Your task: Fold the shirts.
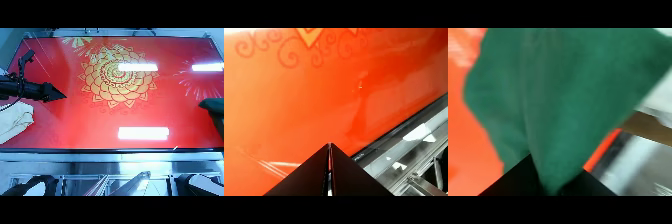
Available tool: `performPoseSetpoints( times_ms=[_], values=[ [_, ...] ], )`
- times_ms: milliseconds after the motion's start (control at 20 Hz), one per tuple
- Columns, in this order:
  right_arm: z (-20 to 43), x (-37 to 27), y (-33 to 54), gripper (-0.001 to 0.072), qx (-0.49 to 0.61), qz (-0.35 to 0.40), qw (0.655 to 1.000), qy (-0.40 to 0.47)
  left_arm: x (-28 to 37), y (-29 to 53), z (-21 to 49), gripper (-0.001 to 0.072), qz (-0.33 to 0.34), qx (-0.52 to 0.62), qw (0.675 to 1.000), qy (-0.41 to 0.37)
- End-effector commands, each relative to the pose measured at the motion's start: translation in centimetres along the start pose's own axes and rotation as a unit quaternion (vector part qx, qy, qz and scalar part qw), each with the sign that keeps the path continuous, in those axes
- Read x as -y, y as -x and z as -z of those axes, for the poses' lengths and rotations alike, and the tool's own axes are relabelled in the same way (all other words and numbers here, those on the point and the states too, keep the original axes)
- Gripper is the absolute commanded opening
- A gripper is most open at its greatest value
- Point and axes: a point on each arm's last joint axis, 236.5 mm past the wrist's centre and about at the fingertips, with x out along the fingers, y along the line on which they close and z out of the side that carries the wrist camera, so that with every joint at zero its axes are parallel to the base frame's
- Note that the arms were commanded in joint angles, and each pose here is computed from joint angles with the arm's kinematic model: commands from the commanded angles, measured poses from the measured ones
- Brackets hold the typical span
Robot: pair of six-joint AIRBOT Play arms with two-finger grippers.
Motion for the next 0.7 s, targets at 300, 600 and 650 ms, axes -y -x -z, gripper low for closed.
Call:
performPoseSetpoints(
  times_ms=[300,600,650],
  values=[
    [5.8,12.8,-4.1,0.0045,-0.089,0.188,0.978,-0.035,0.1,0.0,0.2,0.0022,0.002,-0.004,1.000,0.001],
    [4.8,11.2,-3.0,0.0690,-0.078,0.166,0.983,-0.023,0.2,0.0,0.2,0.0022,0.003,-0.003,1.000,0.001],
    [4.1,9.7,-2.5,0.0689,-0.066,0.144,0.987,-0.019,0.3,0.0,0.1,0.0023,0.004,-0.003,1.000,0.001]
  ],
)
